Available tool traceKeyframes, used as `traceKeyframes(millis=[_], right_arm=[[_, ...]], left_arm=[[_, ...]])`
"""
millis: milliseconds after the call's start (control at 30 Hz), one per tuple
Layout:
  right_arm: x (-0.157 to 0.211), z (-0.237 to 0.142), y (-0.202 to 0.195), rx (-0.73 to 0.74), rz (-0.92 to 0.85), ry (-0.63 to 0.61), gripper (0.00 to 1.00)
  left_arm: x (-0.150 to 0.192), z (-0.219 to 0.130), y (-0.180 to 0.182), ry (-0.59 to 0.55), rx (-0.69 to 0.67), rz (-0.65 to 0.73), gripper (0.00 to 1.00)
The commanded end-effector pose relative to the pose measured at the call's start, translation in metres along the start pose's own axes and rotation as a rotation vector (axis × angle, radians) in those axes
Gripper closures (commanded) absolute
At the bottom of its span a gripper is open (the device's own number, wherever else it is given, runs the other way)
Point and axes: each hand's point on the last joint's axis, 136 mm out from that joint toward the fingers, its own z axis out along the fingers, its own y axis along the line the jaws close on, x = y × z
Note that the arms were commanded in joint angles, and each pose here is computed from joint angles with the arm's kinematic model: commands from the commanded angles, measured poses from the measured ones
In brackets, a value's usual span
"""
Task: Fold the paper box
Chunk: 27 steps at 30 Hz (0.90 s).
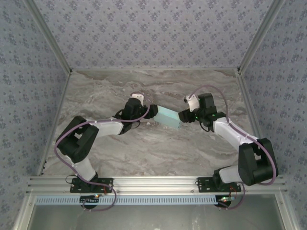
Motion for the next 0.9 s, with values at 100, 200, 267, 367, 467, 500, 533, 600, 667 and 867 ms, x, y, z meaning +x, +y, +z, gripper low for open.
traceKeyframes(millis=[100,200,267,367,467,500,533,600,667,867], right_arm=[[-0.018,-0.022,-0.005,0.031,-0.041,0.005,0.42],[-0.032,-0.026,0.004,-0.017,-0.091,-0.018,0.41],[-0.026,-0.022,0.010,-0.063,-0.119,0.018,0.41],[0.007,-0.010,0.017,-0.100,-0.186,0.173,0.41],[0.048,-0.004,0.013,-0.100,-0.245,0.375,0.41],[0.057,-0.004,0.011,-0.097,-0.258,0.427,0.41],[0.064,-0.004,0.008,-0.083,-0.264,0.468,0.41],[0.065,-0.002,0.004,-0.048,-0.293,0.491,0.41],[0.052,-0.003,0.003,-0.024,-0.311,0.446,0.40],[-0.024,-0.022,0.017,-0.053,-0.353,0.165,0.38]], left_arm=[[0.078,-0.001,0.059,0.250,-0.209,0.048,0.26],[0.080,0.000,0.060,0.253,-0.212,0.048,0.25],[0.080,0.000,0.061,0.255,-0.213,0.049,0.25],[0.080,-0.001,0.061,0.257,-0.219,0.053,0.25],[0.080,0.000,0.061,0.258,-0.222,0.055,0.25],[0.080,0.000,0.062,0.262,-0.224,0.057,0.25],[0.081,0.000,0.063,0.264,-0.226,0.058,0.25],[0.082,0.001,0.064,0.269,-0.232,0.060,0.25],[0.082,0.001,0.064,0.270,-0.235,0.061,0.25],[0.080,0.001,0.066,0.268,-0.247,0.064,0.24]])
